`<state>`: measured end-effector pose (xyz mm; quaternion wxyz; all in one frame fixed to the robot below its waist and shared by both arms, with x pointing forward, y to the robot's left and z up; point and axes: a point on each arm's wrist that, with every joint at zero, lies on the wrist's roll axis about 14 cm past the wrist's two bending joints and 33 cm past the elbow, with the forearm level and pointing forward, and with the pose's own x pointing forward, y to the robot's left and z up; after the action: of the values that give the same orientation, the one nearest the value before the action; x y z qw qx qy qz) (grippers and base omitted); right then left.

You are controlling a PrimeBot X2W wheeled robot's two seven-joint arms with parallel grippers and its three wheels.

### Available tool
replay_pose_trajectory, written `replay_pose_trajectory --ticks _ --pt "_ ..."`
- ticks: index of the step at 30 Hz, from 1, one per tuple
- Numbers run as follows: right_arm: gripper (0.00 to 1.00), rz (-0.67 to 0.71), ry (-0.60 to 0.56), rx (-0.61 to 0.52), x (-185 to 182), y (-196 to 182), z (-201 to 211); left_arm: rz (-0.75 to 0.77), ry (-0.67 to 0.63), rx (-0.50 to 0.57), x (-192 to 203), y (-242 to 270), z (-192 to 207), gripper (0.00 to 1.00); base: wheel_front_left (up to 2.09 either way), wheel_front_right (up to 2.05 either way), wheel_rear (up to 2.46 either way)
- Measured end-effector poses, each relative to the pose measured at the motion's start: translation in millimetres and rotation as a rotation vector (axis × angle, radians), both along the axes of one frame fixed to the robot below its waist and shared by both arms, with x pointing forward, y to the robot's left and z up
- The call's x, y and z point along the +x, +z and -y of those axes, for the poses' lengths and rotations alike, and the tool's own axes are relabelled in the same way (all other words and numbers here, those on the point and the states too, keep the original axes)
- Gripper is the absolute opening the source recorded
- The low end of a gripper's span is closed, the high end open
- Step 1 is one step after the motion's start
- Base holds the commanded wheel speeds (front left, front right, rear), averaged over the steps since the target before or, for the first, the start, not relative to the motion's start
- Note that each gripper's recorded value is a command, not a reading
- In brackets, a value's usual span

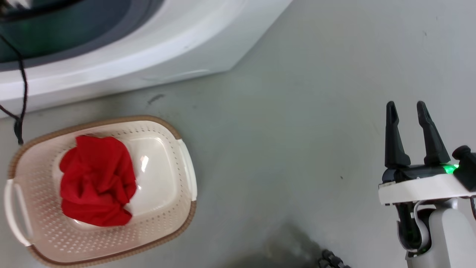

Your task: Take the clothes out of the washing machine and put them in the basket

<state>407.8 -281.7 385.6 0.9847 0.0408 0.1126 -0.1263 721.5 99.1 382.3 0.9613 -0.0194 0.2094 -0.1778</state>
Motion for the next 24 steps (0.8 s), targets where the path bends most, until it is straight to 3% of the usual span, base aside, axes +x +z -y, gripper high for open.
replay_pose_trajectory --ticks 10,24 --pt "1.0 0.097 0.068 0.002 -1 37 -23 0.237 0.008 -0.041 -65 57 -13 0.0 0.0 0.0 0.0" --pt "1.0 0.19 0.162 0.009 -5 71 -55 0.431 0.073 -0.15 -153 128 -35 0.0 0.0 0.0 0.0"
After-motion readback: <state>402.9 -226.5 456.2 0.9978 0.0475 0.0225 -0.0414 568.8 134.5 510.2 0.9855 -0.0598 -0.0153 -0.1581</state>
